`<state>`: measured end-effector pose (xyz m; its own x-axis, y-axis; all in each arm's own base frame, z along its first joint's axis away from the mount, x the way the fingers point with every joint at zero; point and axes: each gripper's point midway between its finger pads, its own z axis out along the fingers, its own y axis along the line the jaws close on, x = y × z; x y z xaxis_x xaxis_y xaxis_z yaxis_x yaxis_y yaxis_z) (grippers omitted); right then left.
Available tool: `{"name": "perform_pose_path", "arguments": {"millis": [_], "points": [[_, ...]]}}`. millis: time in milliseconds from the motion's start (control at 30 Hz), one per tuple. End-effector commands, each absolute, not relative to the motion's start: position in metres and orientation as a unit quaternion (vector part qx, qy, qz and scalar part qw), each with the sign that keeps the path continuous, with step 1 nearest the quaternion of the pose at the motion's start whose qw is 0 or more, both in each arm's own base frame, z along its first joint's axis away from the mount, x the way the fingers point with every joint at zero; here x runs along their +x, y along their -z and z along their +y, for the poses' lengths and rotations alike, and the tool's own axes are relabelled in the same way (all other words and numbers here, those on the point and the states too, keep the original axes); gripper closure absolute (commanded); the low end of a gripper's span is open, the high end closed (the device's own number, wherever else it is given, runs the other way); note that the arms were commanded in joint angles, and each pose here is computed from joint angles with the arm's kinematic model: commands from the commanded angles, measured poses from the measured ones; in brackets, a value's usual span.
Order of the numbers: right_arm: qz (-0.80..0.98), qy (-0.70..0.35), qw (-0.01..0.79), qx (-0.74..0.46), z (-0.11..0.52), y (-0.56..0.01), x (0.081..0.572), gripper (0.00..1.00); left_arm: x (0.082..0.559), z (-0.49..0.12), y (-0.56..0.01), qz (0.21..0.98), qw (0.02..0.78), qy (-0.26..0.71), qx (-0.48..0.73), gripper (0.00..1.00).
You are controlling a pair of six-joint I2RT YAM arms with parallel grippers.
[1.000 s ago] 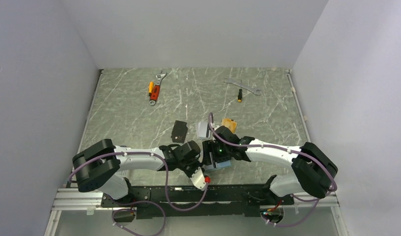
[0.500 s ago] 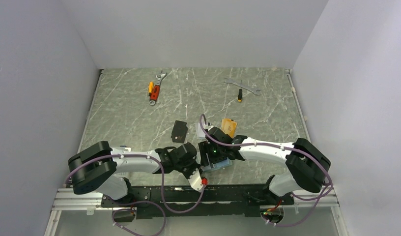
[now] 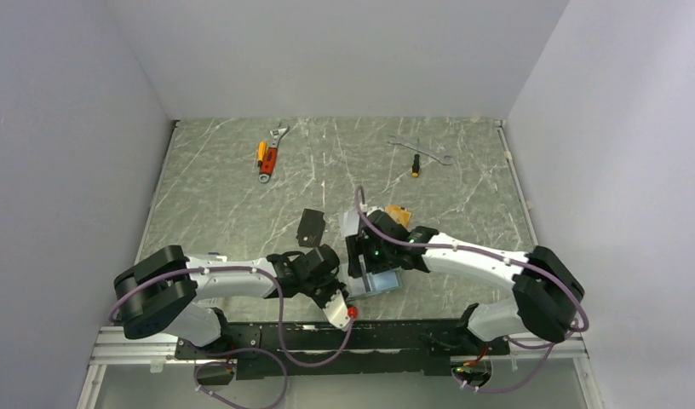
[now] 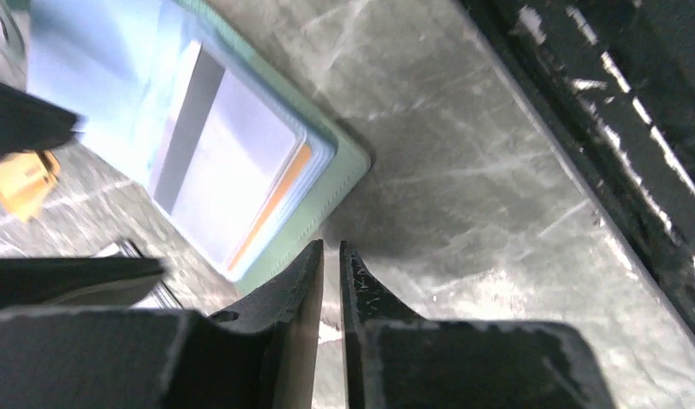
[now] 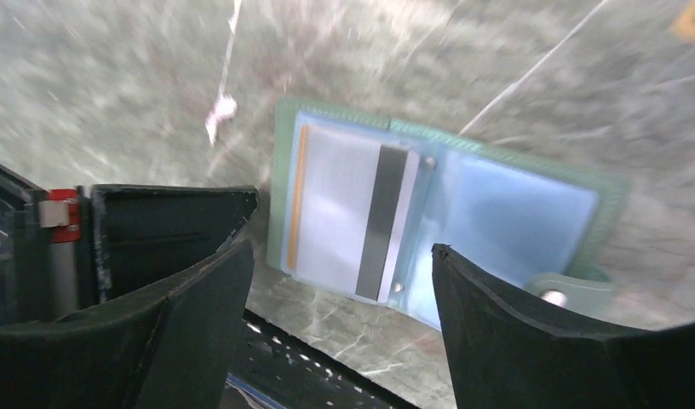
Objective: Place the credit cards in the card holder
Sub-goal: Insert the credit card into the card holder, then close the card holder at the center of the board.
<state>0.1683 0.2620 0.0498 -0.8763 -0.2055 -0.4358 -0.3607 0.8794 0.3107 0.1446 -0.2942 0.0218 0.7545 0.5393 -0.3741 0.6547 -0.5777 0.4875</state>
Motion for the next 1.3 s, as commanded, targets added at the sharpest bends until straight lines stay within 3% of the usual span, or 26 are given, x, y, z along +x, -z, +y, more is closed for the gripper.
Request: {"name": "perform_pose_path", "arguments": {"millis": [0,300,400,500,700,833,1267], "points": [[0.936,-0.209,0.263,-0.105,0.248,-0.101,0.200,0.20,0.157,-0.285,-0.042,0.388,0.282,0.098,0.872,0.78],[0.964,-0.077,0.249,-0.042,0.173,-0.068,0.202,0.15,0.179,-0.252,-0.077,0.590,0.147,0.112,0.786,0.64],[0.970,-0.074,0.228,-0.026,0.167,-0.052,0.191,0.14,0.179,-0.250,-0.089,0.680,0.093,0.155,0.710,0.62],[0.969,-0.105,0.225,0.000,0.166,-0.050,0.179,0.13,0.173,-0.251,-0.091,0.724,0.068,0.214,0.652,0.61],[0.951,-0.194,0.230,0.069,0.162,-0.052,0.168,0.13,0.175,-0.265,-0.078,0.721,0.120,0.254,0.633,0.62],[0.930,-0.277,0.219,0.101,0.173,-0.043,0.166,0.15,0.172,-0.282,-0.069,0.712,0.114,0.292,0.629,0.63],[0.890,-0.398,0.178,0.135,0.185,-0.033,0.162,0.32,0.170,-0.294,-0.046,0.678,0.120,0.332,0.645,0.65]]}}
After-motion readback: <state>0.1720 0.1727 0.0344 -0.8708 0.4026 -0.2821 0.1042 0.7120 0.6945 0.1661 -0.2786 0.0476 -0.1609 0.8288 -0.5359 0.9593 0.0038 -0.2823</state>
